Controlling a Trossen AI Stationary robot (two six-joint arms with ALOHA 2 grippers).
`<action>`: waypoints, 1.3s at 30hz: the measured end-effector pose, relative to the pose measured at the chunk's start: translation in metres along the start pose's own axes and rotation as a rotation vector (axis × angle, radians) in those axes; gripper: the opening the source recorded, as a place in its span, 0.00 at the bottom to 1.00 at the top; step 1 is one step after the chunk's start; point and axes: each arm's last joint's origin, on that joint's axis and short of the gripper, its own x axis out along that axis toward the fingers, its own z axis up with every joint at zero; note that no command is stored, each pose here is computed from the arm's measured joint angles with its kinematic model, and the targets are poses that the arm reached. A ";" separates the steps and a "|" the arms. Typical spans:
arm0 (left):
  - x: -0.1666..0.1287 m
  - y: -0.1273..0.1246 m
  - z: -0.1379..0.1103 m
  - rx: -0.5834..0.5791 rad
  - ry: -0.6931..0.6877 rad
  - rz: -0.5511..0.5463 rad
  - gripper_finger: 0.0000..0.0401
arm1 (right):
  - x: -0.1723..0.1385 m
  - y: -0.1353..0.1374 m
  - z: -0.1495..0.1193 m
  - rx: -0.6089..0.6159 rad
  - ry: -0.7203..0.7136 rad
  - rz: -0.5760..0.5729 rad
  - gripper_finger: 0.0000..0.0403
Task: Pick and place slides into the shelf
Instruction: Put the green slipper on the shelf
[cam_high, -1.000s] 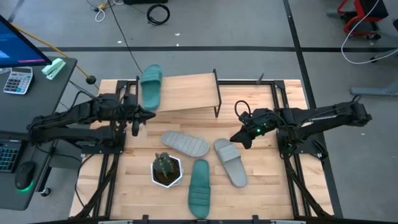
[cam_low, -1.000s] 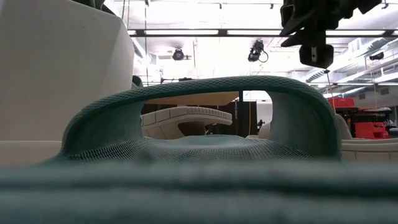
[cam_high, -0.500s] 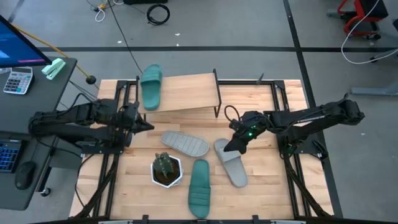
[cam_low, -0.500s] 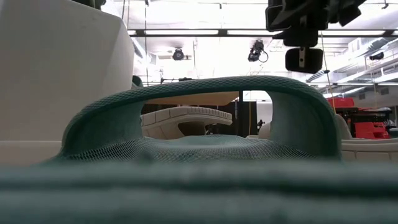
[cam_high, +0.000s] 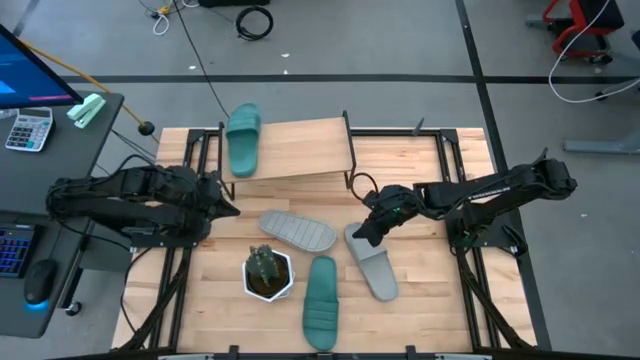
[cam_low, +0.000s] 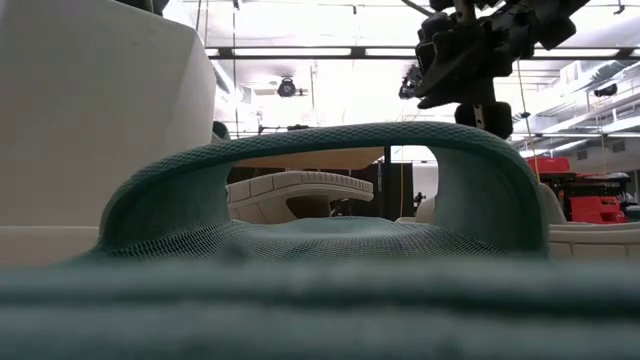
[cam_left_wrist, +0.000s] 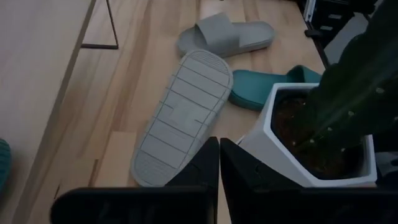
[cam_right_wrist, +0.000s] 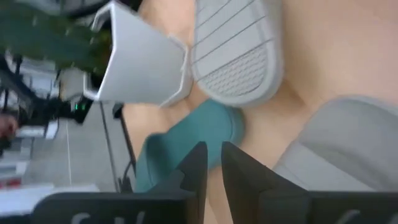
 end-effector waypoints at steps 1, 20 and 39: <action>0.000 0.000 0.000 0.000 0.000 0.000 0.03 | 0.000 0.001 0.001 0.009 -0.007 0.004 0.13; 0.000 -0.003 -0.001 0.025 0.020 -0.096 0.05 | 0.042 0.028 -0.035 -0.303 0.176 0.212 0.20; 0.000 -0.003 0.000 0.025 0.014 -0.097 0.03 | 0.118 0.054 -0.060 -0.481 0.448 0.216 0.41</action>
